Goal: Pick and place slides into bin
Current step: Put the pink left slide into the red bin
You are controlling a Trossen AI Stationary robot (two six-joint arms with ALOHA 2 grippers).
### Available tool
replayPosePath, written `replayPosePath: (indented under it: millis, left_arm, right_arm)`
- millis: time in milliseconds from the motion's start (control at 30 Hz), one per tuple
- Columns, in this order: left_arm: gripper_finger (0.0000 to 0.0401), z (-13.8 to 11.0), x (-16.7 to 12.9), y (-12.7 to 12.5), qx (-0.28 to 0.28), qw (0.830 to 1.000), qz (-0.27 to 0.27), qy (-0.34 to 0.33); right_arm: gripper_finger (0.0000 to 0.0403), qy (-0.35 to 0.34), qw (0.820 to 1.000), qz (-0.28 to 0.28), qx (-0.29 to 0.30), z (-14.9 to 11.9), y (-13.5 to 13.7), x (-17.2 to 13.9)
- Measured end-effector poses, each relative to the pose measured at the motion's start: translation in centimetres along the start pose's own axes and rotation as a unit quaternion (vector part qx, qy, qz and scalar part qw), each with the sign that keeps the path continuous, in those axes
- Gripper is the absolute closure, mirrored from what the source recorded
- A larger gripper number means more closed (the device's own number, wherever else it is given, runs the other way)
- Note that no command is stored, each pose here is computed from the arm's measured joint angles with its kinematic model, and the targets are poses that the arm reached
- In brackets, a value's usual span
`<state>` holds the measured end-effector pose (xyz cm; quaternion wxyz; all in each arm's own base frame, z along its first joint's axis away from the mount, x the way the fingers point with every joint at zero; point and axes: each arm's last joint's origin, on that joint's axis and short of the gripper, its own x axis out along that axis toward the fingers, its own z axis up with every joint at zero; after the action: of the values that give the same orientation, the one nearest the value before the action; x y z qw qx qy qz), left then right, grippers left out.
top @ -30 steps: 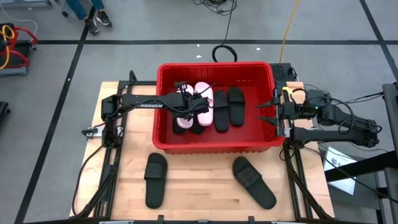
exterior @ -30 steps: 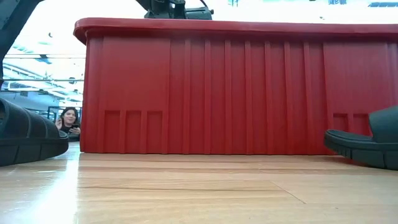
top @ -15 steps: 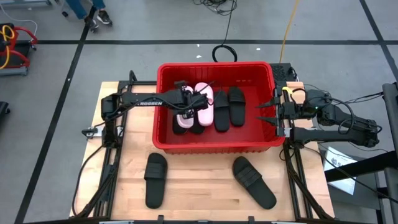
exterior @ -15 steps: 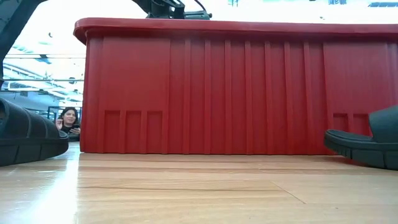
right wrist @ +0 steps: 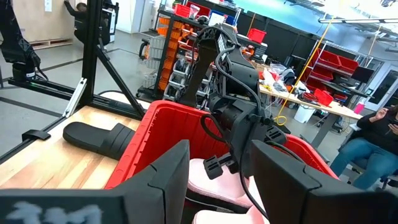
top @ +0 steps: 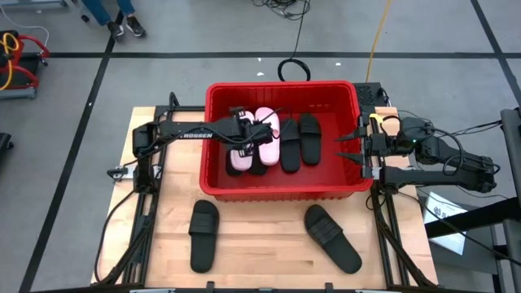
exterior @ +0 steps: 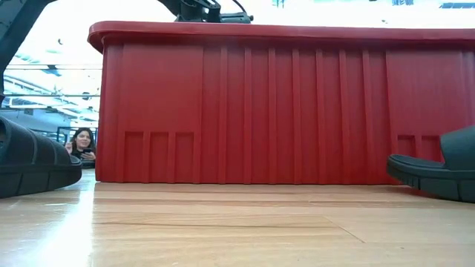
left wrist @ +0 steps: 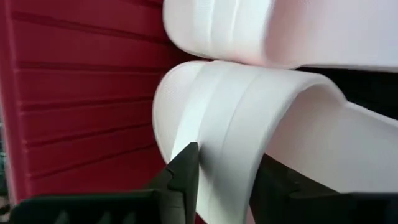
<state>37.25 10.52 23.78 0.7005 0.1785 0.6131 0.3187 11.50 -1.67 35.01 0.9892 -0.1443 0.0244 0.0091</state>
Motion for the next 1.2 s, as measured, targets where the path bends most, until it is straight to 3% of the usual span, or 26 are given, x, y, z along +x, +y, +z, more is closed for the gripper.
replayPosePath:
  millis: [367, 533, 733, 1100, 1200]
  left_arm:
    - [0.0283, 0.0, -0.6, -0.8, 0.003, 0.999, -0.035, -0.007]
    - [0.0283, -0.1, -0.7, -1.0, 0.065, 0.997, -0.034, -0.006]
    - [0.0283, -0.1, -0.4, -0.4, 0.094, 0.995, -0.019, -0.002]
    - [0.0284, 0.1, -0.6, 0.3, 0.087, 0.996, -0.013, -0.003]
    - [0.0284, 0.6, -1.2, 0.7, 0.082, 0.996, -0.036, -0.021]
  right_arm:
    - [0.0243, 0.0, 1.0, 0.0, 0.0, 0.0, 0.0, 0.0]
    - [0.0243, 0.007, 1.0, -0.024, 0.0, 0.0, -0.1, 0.0]
    - [0.0243, 0.011, 0.999, -0.036, 0.0, -0.1, -0.2, 0.0]
    - [0.0243, 0.011, 0.999, -0.036, 0.0, -0.1, -0.2, 0.0]
    - [0.0243, 0.011, 0.999, -0.035, 0.0, -0.1, -0.2, 0.0]
